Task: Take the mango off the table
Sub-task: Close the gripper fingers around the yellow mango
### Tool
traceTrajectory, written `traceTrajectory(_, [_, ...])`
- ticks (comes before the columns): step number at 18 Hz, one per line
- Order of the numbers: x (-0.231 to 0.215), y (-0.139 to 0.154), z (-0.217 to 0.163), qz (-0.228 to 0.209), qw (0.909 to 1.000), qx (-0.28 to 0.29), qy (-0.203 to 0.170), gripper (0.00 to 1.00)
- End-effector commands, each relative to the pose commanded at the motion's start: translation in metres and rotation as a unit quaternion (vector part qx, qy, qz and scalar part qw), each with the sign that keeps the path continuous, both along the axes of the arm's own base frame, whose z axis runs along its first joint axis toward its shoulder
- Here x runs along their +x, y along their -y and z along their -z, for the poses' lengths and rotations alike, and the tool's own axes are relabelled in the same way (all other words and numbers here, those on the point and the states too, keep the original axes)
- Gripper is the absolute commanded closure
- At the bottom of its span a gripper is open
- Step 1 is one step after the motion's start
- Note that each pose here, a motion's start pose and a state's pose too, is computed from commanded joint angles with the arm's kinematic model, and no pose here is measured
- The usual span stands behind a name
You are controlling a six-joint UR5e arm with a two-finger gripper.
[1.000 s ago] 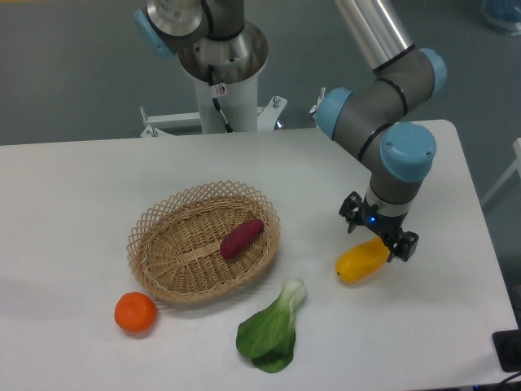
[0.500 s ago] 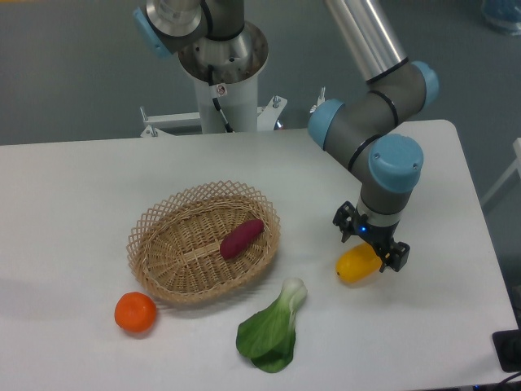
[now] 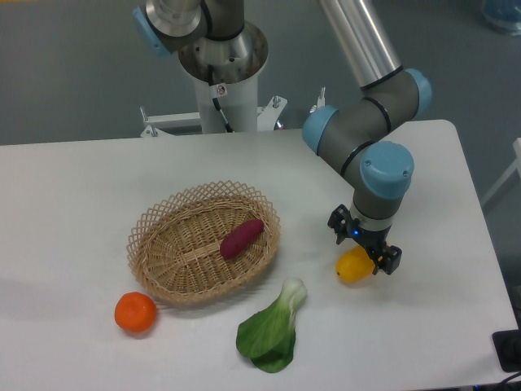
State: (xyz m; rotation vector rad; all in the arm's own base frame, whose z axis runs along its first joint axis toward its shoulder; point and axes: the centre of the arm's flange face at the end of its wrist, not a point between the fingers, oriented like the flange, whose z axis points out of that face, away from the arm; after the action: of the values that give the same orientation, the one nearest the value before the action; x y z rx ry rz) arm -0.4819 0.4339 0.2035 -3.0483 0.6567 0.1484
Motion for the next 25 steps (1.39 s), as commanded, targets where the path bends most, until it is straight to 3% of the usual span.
traceTrajectory(8, [0.008, -0.001, 0.011, -0.001, 0.9999, -0.014, -0.009, 0.01])
traceTrajectory(9, [0.009, -0.002, 0.013, -0.001, 0.9997, -0.021, -0.013, 0.18])
traceTrajectory(14, [0.011, -0.012, 0.013, -0.027, 0.9991, -0.016, -0.029, 0.45])
traceTrajectory(17, [0.009, -0.013, 0.005, -0.028, 0.9989, -0.012, -0.034, 0.49])
traceTrajectory(25, [-0.009, 0.004, -0.038, -0.042, 0.9976, 0.009, -0.055, 0.49])
